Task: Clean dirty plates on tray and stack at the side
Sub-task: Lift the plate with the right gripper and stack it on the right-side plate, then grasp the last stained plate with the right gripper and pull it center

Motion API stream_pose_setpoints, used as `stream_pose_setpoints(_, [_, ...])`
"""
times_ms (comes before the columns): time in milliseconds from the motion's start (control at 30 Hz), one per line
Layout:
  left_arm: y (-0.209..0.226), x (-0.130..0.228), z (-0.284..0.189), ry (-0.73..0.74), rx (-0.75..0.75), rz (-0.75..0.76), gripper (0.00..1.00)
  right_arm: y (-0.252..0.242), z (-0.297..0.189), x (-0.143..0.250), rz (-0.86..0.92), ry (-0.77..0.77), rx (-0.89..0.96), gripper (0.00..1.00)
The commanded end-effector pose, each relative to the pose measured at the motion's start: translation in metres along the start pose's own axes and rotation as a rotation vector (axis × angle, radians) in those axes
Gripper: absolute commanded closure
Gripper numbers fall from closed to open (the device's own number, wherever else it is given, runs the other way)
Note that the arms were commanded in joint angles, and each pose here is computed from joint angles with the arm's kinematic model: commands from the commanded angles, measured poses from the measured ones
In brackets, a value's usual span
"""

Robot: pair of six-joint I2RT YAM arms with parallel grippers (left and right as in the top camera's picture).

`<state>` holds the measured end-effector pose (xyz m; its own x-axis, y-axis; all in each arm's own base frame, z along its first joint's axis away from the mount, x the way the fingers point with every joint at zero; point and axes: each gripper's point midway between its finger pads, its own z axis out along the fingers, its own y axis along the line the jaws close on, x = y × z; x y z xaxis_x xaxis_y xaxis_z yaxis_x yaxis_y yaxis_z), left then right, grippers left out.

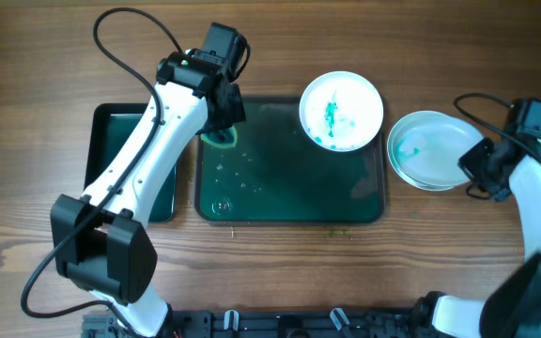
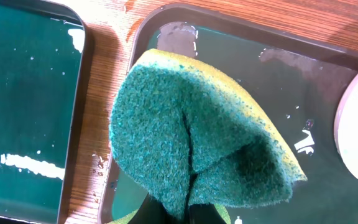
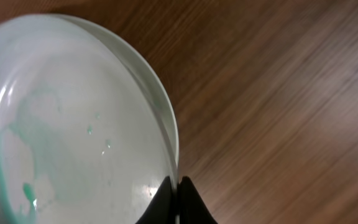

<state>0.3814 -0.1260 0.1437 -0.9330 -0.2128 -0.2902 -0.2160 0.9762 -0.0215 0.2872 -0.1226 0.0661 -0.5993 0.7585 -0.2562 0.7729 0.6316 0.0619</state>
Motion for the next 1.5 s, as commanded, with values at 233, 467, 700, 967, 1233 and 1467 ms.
stream_pose_setpoints(233, [-0.005, -0.002, -0.002, -0.013, 0.013, 0.019, 0.96, 0.118, -0.073, -0.016, -0.408, -0.037, -0.469, 0.37])
stream_pose_setpoints(467, [-0.006, -0.003, -0.002, -0.018, 0.015, 0.018, 0.96, 0.218, -0.027, 0.013, -0.744, -0.135, -0.484, 0.4])
stream_pose_setpoints(700, [-0.007, -0.006, -0.002, -0.028, 0.023, 0.016, 0.96, 0.232, 0.057, 0.032, -0.858, -0.063, -0.457, 0.61])
stream_pose_setpoints(967, [-0.008, -0.007, -0.002, -0.032, 0.025, 0.016, 0.96, 0.232, 0.034, 0.049, -0.852, 0.01, -0.531, 0.96])
stream_pose_setpoints(1233, [-0.008, -0.008, -0.002, -0.034, 0.027, 0.015, 0.96, 0.223, -0.039, 0.175, -0.686, 0.309, -0.453, 0.96])
stream_pose_setpoints(1467, [-0.01, -0.007, -0.002, -0.03, 0.034, 0.011, 0.96, 0.231, -0.013, 0.227, -0.621, 0.3, -0.443, 0.96])
